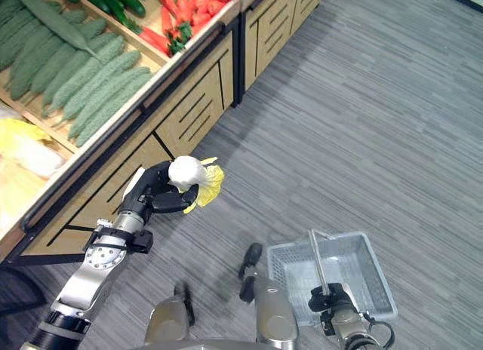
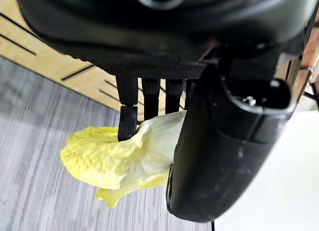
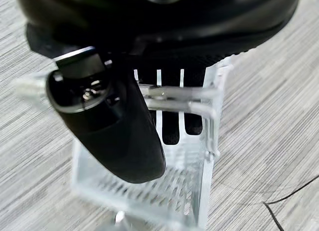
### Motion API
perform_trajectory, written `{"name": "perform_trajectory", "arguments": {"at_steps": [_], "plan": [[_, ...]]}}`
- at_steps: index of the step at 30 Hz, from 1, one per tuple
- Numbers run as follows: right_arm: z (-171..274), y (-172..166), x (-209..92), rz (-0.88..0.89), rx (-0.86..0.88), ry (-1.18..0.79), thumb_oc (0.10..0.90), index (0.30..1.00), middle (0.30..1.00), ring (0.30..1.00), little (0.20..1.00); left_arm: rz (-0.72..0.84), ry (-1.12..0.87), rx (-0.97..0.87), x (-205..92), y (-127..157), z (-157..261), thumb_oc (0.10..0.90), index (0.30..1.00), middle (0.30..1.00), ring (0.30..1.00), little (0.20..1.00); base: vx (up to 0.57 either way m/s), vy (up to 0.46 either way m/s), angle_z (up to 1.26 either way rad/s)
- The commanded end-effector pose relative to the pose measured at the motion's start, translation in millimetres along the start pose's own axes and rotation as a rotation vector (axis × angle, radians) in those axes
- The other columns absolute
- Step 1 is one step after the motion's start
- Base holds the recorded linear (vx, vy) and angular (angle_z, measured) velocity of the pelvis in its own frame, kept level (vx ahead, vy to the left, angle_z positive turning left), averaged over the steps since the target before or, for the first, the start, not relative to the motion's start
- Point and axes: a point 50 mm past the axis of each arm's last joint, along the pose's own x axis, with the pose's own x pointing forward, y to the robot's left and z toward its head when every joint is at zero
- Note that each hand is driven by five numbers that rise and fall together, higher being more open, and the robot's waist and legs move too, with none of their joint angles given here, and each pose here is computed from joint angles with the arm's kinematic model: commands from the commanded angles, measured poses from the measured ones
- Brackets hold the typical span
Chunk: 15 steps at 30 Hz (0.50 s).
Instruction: Get the vegetables into the basket
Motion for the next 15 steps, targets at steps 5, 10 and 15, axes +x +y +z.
{"name": "perform_trajectory", "arguments": {"at_steps": [5, 10, 15], "plan": [[-4, -15, 1, -0.044, -0.077, -0.007, 0.400, 0.300, 0.300, 0.300, 0.300, 0.080, -0.252, 0.036, -4, 13, 43, 0.400, 0.300, 0.300, 0.300, 0.300, 0.09, 0.274, -0.97], [8, -13, 1, -0.042, -0.017, -0.040, 0.400, 0.300, 0.300, 0.300, 0.300, 0.073, -0.278, 0.067, -4, 17, 49, 0.400, 0.300, 0.300, 0.300, 0.300, 0.01, 0.301, -0.56], [10, -8, 1, -0.029, 0.007, -0.043, 0.400, 0.300, 0.300, 0.300, 0.300, 0.077, -0.293, 0.070, 0, 16, 54, 0.400, 0.300, 0.300, 0.300, 0.300, 0.00, 0.245, -0.68]]}}
